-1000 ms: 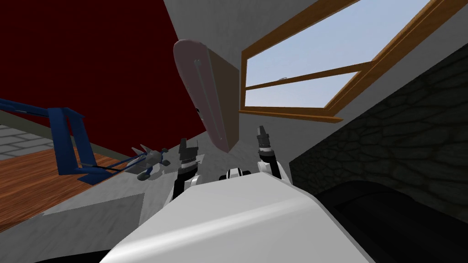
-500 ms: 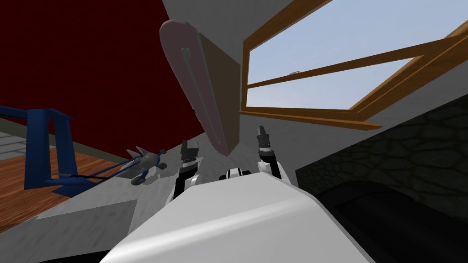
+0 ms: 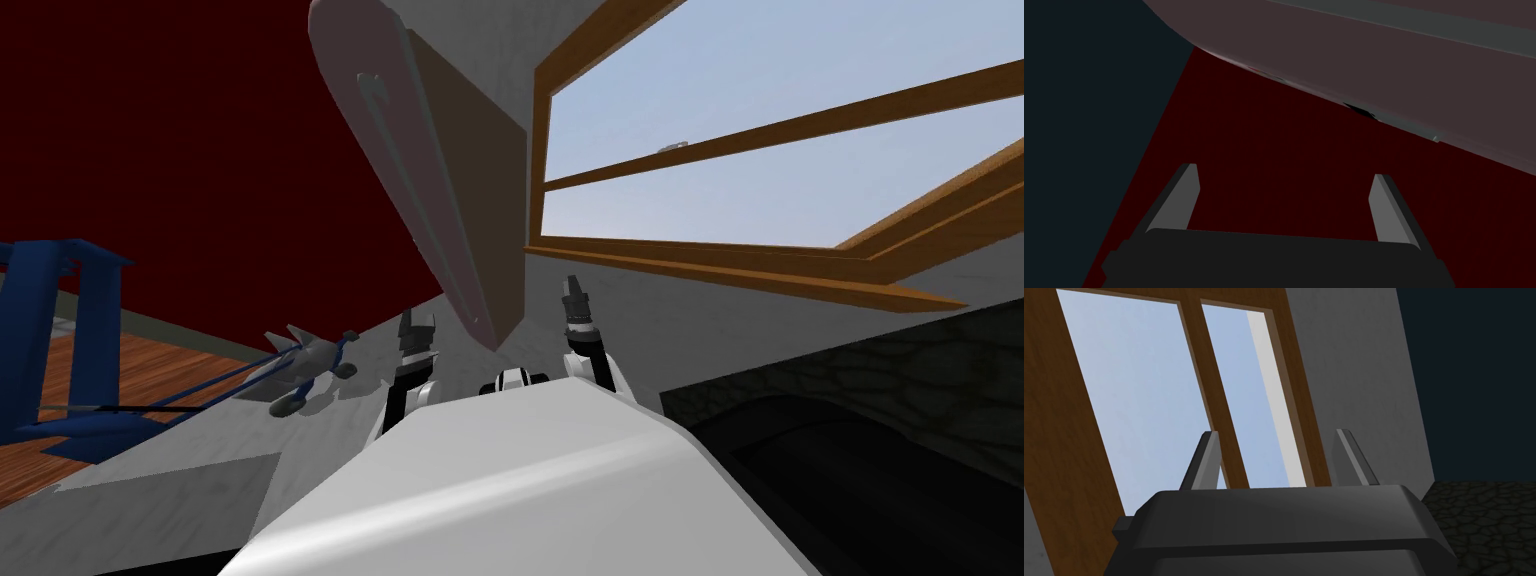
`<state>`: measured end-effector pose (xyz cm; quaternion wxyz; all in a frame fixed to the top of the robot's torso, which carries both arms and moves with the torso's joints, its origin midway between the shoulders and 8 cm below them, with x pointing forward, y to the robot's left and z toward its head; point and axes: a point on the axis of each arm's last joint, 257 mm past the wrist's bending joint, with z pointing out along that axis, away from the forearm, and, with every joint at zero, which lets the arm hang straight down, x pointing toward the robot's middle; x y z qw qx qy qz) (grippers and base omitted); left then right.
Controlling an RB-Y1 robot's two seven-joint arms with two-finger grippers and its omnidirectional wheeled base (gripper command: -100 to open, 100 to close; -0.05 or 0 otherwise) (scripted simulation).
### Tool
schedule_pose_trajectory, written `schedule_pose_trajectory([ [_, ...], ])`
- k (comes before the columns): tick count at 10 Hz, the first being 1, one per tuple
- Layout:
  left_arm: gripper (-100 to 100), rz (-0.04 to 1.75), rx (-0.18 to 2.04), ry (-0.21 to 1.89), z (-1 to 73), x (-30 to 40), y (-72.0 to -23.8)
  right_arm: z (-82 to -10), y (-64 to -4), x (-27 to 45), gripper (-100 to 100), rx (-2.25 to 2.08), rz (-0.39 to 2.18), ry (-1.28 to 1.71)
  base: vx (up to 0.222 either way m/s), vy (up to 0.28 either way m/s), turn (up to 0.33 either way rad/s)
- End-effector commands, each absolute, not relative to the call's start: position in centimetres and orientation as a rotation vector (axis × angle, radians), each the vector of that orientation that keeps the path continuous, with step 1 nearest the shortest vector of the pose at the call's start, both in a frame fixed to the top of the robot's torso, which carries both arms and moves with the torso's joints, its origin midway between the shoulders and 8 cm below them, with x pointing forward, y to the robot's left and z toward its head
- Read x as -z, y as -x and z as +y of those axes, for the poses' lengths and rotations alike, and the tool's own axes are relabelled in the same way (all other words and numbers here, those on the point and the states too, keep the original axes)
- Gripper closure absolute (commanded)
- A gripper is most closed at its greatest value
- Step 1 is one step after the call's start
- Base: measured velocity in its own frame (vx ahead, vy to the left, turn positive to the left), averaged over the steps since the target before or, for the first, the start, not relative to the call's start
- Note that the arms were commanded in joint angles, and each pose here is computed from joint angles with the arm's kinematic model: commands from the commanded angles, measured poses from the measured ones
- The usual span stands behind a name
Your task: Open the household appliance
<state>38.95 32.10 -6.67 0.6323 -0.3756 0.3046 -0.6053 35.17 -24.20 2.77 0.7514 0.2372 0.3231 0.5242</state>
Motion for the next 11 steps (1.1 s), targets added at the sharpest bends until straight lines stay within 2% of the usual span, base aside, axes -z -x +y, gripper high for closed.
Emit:
schedule_pose_trajectory([
  [1,-100,0.701,1.385,0.909,33.3,8.0,-39.6,-24.2,-35.2,-2.8,0,-1.145,0.706,-0.518,0.216,-0.086,0.056],
  [8,-100,0.631,1.397,1.087,36.2,12.1,-40.8,-24.2,-35.2,-2.8,0,-1.145,0.706,-0.518,0.197,-0.095,0.047],
  [11,-100,0.563,1.409,1.171,36.6,13.7,-41.0,-24.2,-35.2,-2.8,0,-1.145,0.706,-0.518,0.119,-0.07,0.052],
])
